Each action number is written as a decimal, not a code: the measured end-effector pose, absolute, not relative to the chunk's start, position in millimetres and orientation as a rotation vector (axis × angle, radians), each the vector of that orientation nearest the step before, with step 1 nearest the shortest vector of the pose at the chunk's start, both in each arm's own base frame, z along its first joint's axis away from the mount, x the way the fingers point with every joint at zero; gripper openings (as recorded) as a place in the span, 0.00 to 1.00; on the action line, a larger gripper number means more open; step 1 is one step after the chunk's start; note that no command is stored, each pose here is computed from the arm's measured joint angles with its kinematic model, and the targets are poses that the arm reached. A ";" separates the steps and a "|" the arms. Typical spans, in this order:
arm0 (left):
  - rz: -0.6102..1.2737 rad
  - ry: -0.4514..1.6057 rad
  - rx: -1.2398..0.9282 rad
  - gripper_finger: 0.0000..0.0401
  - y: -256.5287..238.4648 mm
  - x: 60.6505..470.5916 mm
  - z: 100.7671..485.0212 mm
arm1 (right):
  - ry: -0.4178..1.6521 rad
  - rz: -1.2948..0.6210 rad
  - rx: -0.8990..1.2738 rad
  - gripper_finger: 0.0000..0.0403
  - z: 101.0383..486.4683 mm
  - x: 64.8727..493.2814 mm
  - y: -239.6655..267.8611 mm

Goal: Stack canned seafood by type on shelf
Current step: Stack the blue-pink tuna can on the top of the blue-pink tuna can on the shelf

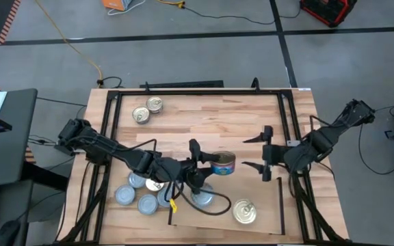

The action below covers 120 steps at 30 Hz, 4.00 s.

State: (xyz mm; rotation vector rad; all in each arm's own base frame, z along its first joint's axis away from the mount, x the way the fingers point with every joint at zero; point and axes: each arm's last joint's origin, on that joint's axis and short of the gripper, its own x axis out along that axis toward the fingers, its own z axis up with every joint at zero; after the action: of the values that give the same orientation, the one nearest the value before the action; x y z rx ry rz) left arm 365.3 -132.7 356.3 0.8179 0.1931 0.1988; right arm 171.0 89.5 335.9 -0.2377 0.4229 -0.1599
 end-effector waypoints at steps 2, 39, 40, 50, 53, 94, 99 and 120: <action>0.174 0.171 0.829 0.46 -137.9 363.8 357.7 | 0.451 -0.184 -0.202 0.90 332.0 169.0 87.9; -0.345 0.099 1.116 0.48 -196.8 425.1 353.4 | 0.236 -0.571 0.019 0.82 284.5 143.6 20.6; -0.331 0.094 1.095 0.48 -194.7 426.5 354.5 | 0.234 -0.571 0.023 0.82 284.7 142.9 20.4; -0.296 0.046 1.020 0.47 -185.5 432.0 360.7 | 0.239 -0.573 0.028 0.82 284.2 141.8 20.1; -0.286 0.039 0.996 0.47 -182.9 433.4 361.9 | 0.236 -0.572 0.030 0.82 284.5 141.9 20.1; 0.070 0.274 0.669 0.47 -208.2 411.7 362.8 | 0.052 0.058 -0.368 0.82 298.1 121.7 128.5; -0.178 0.196 0.519 0.47 -217.4 411.9 365.2 | -0.009 0.082 -0.319 0.82 305.4 118.5 134.1; -0.034 0.125 0.945 0.47 -241.9 437.3 326.1 | -0.049 -0.071 -0.212 0.82 314.9 128.5 119.6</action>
State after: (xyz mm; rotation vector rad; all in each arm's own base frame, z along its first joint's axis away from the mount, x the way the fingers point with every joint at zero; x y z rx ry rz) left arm 437.3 -241.9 326.1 0.9450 0.1252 -0.0336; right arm 128.5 119.6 314.9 -0.2117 -0.0489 -0.0705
